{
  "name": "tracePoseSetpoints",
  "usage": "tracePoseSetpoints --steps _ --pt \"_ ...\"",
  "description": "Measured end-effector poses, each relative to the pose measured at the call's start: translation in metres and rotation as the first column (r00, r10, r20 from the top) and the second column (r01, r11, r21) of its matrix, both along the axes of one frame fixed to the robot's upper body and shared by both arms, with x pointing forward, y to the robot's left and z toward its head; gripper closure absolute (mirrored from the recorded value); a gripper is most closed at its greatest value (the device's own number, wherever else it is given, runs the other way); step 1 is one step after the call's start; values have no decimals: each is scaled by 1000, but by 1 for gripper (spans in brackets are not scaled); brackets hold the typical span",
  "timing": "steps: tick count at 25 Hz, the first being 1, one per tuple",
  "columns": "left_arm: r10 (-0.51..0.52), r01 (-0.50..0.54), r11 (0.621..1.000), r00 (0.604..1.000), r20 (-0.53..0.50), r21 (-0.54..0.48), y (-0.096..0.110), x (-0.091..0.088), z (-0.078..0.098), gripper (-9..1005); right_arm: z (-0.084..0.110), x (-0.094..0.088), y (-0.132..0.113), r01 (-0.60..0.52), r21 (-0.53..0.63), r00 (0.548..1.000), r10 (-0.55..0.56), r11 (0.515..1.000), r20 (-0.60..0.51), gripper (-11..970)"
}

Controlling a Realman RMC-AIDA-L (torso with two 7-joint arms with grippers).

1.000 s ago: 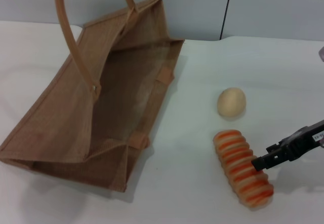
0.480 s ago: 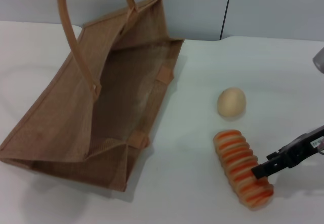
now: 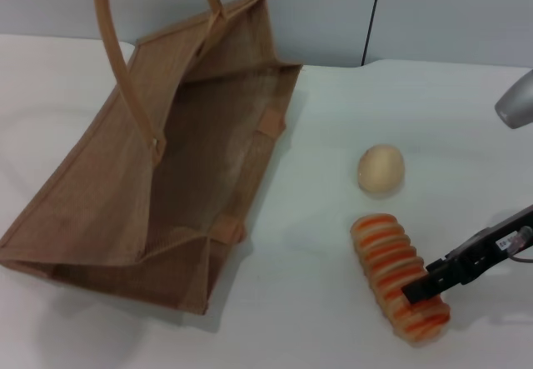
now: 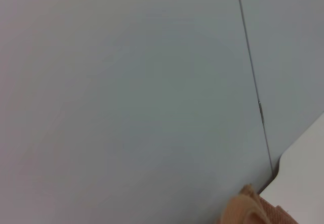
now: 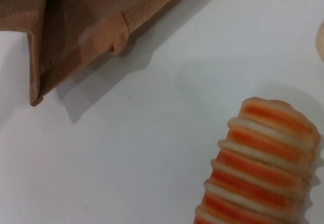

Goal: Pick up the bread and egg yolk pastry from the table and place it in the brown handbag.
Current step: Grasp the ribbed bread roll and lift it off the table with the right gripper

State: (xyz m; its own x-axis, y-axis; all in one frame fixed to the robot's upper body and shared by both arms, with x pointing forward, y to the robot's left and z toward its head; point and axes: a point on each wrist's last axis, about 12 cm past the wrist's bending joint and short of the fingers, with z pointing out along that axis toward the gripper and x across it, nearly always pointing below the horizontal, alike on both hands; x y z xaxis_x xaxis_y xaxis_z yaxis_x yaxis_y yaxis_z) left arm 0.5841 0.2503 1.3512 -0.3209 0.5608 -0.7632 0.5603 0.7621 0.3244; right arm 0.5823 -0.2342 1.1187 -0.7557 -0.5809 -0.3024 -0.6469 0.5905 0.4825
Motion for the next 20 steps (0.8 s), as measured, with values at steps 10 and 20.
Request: tracePoseSetpoints --steps 10,20 --pt "0 0 1000 1000 -1 -2 0 1 -1 881 -8 2 8 -14 -7 1000 14 1000 -17 192" --pt "1 -1 1000 1000 -24 -7 0 3 -5 881 -11 3 10 -15 -22 1000 15 1000 -23 196"
